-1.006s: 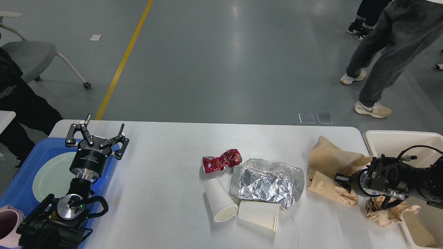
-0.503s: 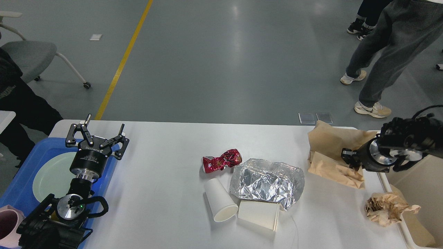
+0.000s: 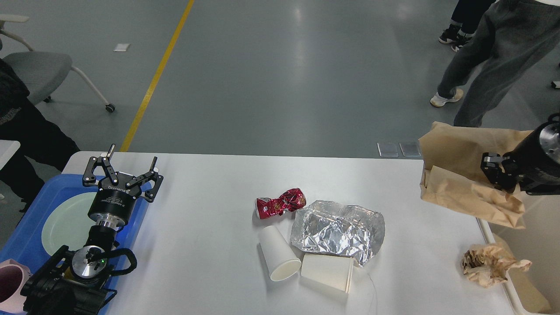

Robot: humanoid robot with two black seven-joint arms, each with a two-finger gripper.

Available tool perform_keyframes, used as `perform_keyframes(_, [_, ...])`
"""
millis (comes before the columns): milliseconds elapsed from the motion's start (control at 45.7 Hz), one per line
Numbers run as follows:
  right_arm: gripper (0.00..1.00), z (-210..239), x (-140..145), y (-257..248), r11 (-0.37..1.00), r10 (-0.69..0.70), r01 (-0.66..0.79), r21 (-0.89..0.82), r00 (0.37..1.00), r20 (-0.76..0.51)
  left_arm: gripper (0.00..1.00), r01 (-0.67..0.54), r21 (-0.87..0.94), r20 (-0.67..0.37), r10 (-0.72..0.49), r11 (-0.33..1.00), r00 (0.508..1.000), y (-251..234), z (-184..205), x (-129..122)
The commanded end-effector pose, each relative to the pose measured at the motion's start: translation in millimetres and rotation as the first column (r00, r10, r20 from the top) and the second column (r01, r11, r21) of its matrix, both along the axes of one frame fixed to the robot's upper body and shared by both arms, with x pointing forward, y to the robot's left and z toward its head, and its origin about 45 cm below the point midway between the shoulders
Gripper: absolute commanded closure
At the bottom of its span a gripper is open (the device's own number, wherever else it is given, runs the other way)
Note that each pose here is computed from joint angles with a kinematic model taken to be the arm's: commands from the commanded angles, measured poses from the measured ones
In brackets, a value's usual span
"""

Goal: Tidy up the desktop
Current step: 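Grasp the crumpled paper and lift it toward the white bin, then push the brown paper down into the white bin and release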

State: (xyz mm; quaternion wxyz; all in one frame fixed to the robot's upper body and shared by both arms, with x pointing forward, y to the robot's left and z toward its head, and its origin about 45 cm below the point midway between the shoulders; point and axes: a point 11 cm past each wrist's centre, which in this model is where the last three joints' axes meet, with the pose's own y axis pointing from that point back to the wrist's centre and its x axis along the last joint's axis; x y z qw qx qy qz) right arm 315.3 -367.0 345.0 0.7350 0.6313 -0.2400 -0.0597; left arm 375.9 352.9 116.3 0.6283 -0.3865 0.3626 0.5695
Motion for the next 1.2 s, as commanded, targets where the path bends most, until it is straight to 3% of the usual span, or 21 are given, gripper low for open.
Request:
perform_keyframes(0, [1.0,6.9,-7.6,-12.8,0.999,-0.037,0.037,-0.022,0.999,0.009,0.04,-0.001,0.0,0.001,0.001,1.0,1.0,0.3,0.2,0.0])
perform_keyframes(109, [1.0,7.7,-8.5,-27.9,0.996,-0.091,0.091,-0.002,0.995,0.041,0.04,0.0,0.0,0.0,0.0,1.0,1.0,-0.1,0.0,0.0])
perform_keyframes(394, [1.0,-23.4,-15.3,-168.1,0.915,-0.399,0.404,0.016,0.895,0.197,0.04,0.0,0.0,0.0,0.0,1.0,1.0,-0.1,0.0,0.0])
perform_keyframes(613, [1.0,-111.7,-24.8,-233.3,0.869,-0.473,0.492,-0.044,0.855,0.214,0.04,0.0,0.0,0.0,0.0,1.0,1.0,-0.1,0.0,0.0])
perform_keyframes(810, [1.0,-177.7,-50.7,-262.6,0.824,-0.538,0.564,-0.045,0.805,0.251,0.04,0.0,0.0,0.0,0.0,1.0,1.0,-0.1,0.0,0.0])
perform_keyframes(897, [1.0,-212.4,-47.2,-254.7,0.835,-0.511,0.546,-0.064,0.814,0.275,0.04,0.0,0.0,0.0,0.0,1.0,1.0,-0.1,0.0,0.0])
perform_keyframes(1072, [1.0,-281.7,-78.2,-235.6,0.824,-0.488,0.553,-0.126,0.804,0.341,0.04,0.0,0.0,0.0,0.0,1.0,1.0,-0.1,0.0,0.0])
perform_keyframes(1182, [1.0,-296.5,-87.9,-228.5,0.817,-0.485,0.559,-0.141,0.799,0.357,0.04,-0.001,0.0,0.001,0.001,1.0,1.0,0.3,0.2,0.0])
